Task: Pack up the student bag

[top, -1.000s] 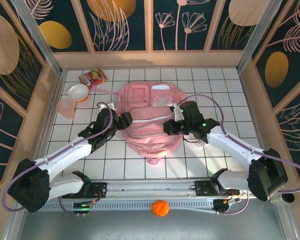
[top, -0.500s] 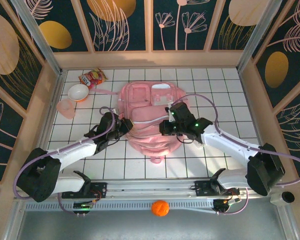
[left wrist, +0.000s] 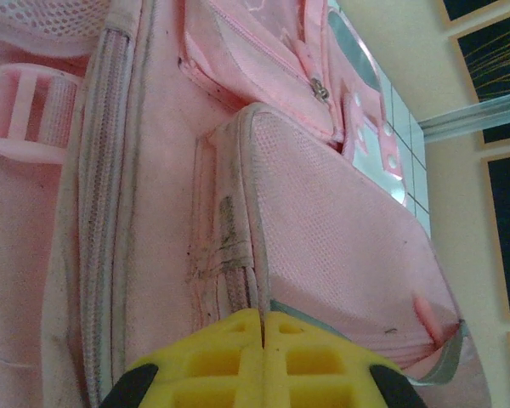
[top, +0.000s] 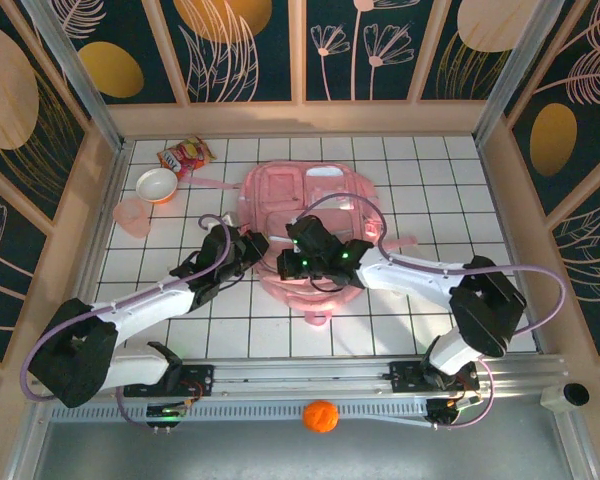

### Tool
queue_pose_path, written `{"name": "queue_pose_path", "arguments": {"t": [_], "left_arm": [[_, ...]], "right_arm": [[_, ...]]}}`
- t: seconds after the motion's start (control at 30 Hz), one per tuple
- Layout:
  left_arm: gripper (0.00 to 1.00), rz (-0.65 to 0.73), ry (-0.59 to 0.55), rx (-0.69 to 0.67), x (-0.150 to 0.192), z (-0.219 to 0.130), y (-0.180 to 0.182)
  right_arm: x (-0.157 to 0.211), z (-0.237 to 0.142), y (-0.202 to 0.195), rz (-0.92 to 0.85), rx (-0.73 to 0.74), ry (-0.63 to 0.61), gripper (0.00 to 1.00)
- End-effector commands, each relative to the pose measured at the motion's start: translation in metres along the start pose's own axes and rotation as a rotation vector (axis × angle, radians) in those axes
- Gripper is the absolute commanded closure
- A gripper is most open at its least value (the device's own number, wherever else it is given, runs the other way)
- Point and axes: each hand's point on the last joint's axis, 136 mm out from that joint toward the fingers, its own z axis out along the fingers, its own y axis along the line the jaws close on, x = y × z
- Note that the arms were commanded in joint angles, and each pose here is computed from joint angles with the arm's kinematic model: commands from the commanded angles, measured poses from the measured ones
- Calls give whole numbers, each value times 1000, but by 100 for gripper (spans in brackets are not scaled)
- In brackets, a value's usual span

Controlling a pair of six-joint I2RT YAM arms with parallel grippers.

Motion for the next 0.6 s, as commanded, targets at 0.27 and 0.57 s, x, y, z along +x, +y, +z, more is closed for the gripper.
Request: {"name": "queue_pose_path", "arguments": {"t": [0.27, 0.57], "left_arm": [[100, 127, -7, 78, -23, -7, -38], [100, 135, 52, 113, -14, -5, -45]], "right_arm": [[-31, -90, 5, -413, -10, -142, 47], [-29, -79, -30, -1082, 134, -92, 41]]}}
